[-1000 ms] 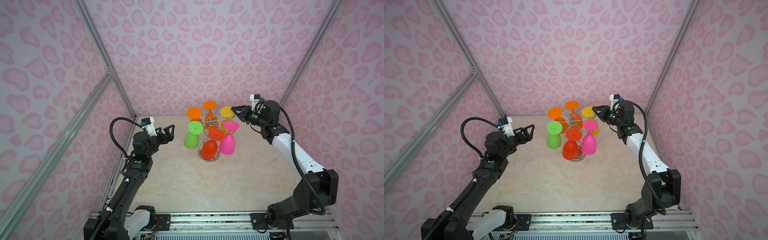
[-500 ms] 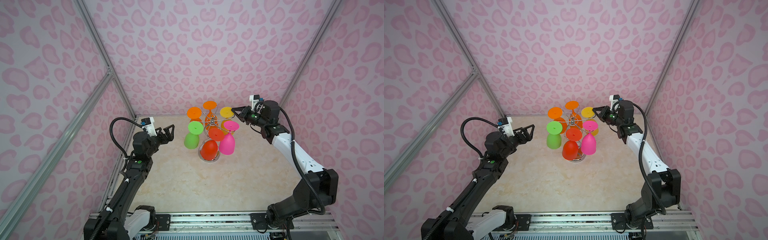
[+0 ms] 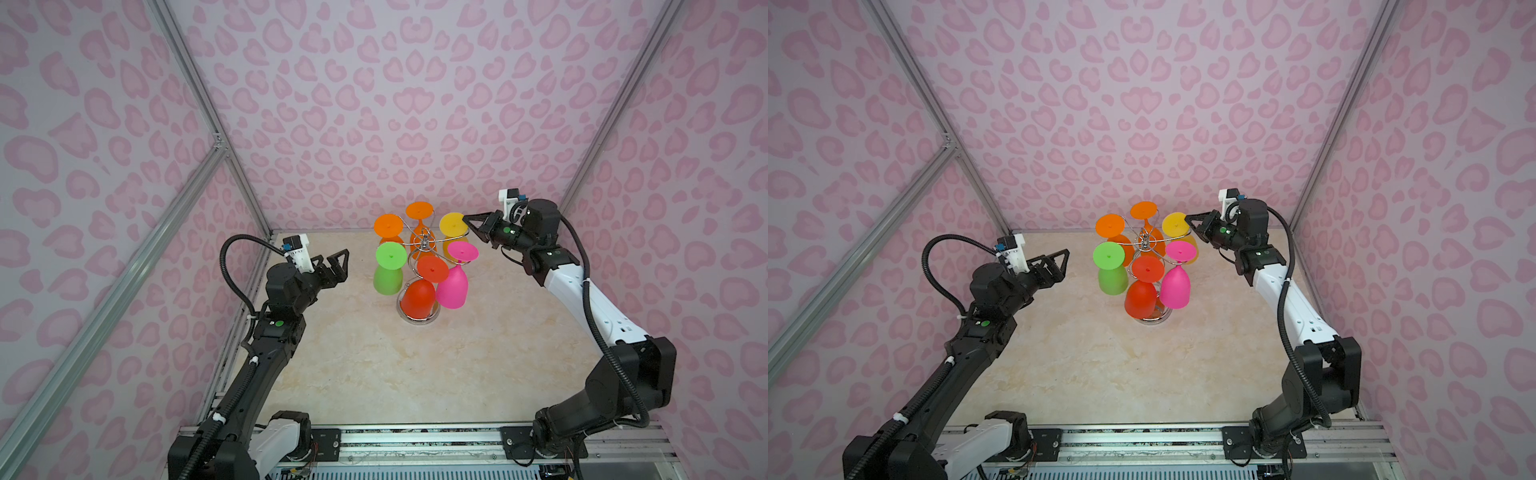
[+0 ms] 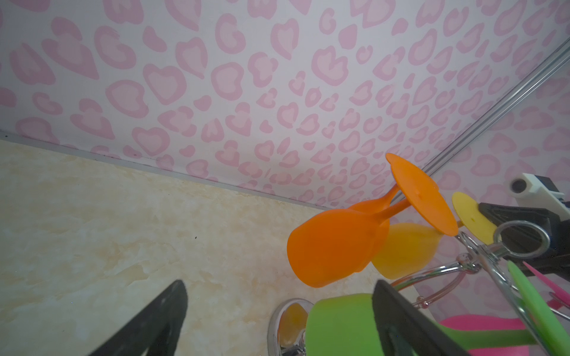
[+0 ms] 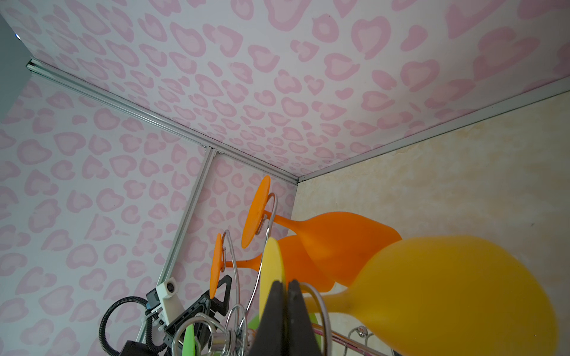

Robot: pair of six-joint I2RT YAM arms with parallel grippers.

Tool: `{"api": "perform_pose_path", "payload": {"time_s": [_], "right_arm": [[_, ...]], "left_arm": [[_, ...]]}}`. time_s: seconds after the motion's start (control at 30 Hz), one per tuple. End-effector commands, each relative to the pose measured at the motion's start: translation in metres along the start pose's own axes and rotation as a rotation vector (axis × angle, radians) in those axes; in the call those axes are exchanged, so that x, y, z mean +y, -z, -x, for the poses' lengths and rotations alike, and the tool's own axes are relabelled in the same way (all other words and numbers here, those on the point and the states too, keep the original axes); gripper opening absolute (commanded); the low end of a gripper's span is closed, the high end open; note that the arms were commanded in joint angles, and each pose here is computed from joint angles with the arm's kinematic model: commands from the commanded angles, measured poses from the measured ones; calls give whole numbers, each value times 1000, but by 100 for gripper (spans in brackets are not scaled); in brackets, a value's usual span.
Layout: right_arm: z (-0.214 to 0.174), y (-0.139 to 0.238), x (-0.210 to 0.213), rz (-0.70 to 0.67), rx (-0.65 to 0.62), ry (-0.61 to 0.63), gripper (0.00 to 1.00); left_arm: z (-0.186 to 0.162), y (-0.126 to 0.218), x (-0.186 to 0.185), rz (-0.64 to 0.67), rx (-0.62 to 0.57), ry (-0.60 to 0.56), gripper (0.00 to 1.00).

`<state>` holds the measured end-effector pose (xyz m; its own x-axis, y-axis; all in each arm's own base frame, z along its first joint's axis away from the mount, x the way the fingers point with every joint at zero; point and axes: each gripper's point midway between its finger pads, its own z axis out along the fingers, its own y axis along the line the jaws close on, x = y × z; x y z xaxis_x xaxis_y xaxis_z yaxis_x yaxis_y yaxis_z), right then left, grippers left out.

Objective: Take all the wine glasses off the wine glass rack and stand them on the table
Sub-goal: 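Close the right gripper on the yellow glass's stem near its foot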

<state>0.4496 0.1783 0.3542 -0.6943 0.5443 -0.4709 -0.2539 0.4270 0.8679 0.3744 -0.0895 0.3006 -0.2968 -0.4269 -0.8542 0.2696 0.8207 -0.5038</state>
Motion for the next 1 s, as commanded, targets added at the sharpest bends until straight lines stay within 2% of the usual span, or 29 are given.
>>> {"api": "perform_pose_path", "payload": {"time_s": [0.0,0.37,0.97], "right_arm": [[6,4,7,34,-12,-7,0],[17,26,12,58,-54,-23,0],[-5,27,22,85,-8,-26,0]], "left_arm": [[10,0,-5,-14,-39,-21,95],[9,-3,-4,-18,-30,-16,96],[7,-3,-4,-20,-26,-12,95]]}}
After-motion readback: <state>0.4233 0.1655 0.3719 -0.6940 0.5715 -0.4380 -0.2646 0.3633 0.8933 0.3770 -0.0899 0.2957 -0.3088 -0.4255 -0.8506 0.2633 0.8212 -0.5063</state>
